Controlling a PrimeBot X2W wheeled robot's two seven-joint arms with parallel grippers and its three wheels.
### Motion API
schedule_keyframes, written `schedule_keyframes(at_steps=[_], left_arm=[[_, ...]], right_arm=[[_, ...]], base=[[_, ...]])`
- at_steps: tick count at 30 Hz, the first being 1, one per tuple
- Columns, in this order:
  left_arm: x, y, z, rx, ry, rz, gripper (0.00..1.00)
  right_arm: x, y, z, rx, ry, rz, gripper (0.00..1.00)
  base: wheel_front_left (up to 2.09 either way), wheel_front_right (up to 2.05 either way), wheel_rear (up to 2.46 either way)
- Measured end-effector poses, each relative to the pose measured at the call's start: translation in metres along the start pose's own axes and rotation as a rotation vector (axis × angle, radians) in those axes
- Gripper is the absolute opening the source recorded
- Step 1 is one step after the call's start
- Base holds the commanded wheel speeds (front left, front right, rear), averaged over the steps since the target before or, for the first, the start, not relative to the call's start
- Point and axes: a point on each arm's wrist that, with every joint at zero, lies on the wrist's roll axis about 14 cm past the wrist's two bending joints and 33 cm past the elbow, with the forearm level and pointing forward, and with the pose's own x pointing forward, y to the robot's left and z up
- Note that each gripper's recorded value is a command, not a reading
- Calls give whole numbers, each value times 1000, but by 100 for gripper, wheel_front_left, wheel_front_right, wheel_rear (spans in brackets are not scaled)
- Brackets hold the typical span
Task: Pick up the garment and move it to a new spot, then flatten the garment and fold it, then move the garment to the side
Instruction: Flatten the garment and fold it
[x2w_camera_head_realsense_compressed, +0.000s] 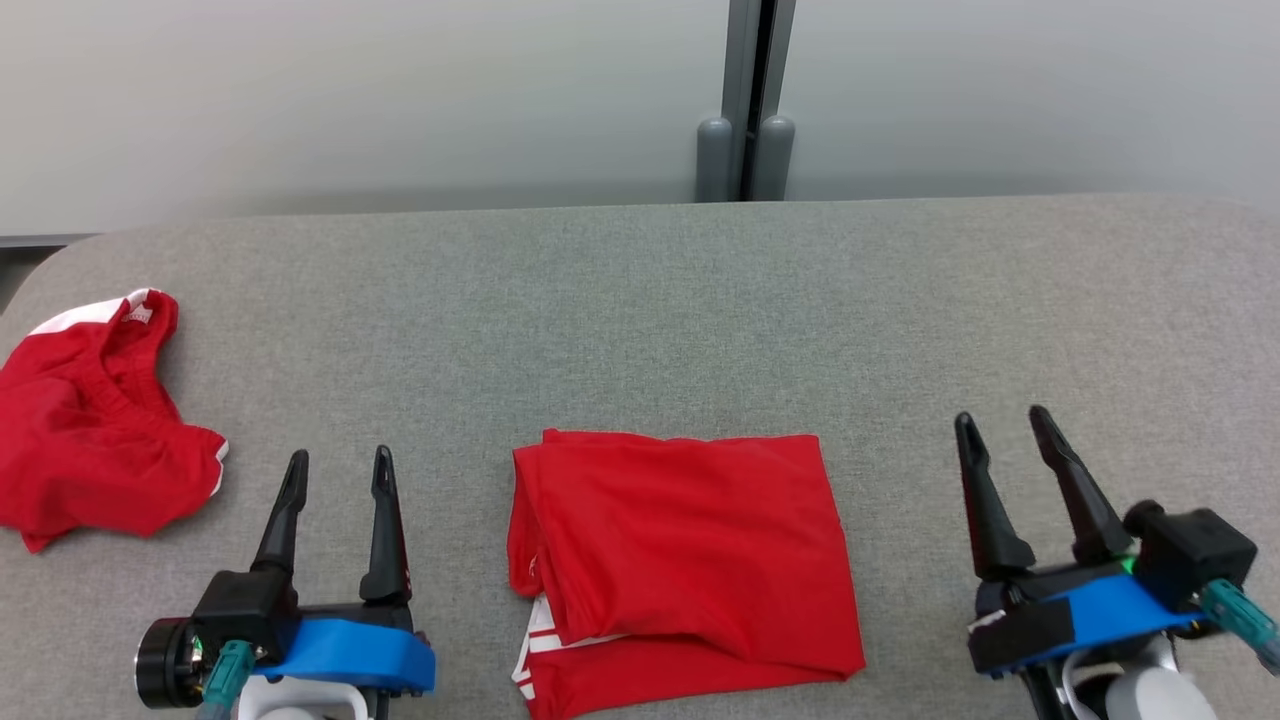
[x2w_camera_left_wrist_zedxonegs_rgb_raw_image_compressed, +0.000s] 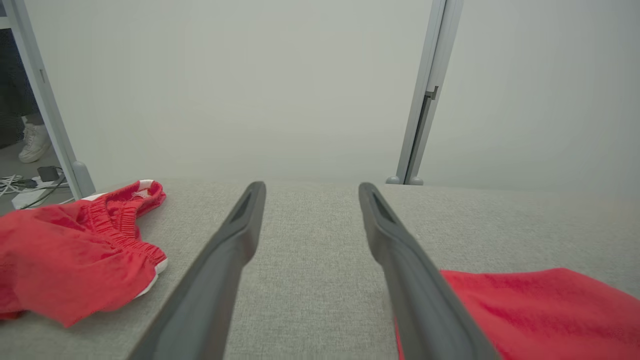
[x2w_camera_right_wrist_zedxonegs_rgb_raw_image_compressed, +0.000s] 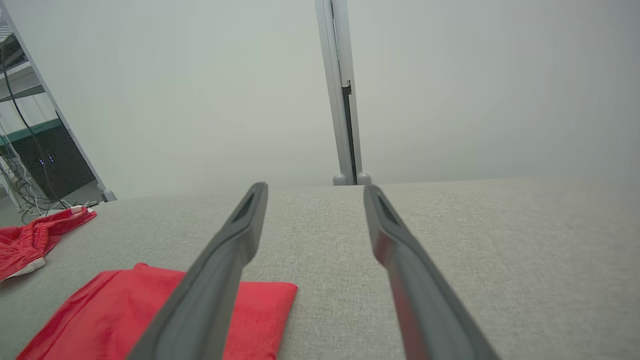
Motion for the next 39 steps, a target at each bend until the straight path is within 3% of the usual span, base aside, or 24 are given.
schedule_keyframes(at_steps=[12,25,39], left_arm=[[-11,-2,-5,-2,18,-7,100],[-38,-81,-44,-18,164,-278,100],[-66,-105,-86,-48,341,-365,100]], right_arm=[[-27,-29,-5,-6,26,-101,100],[-25,-26,-7,-8,38,-92,100],[-25,-27,-14,-6,62,-97,100]], base=[[0,0,0],[0,0,0],[0,0,0]])
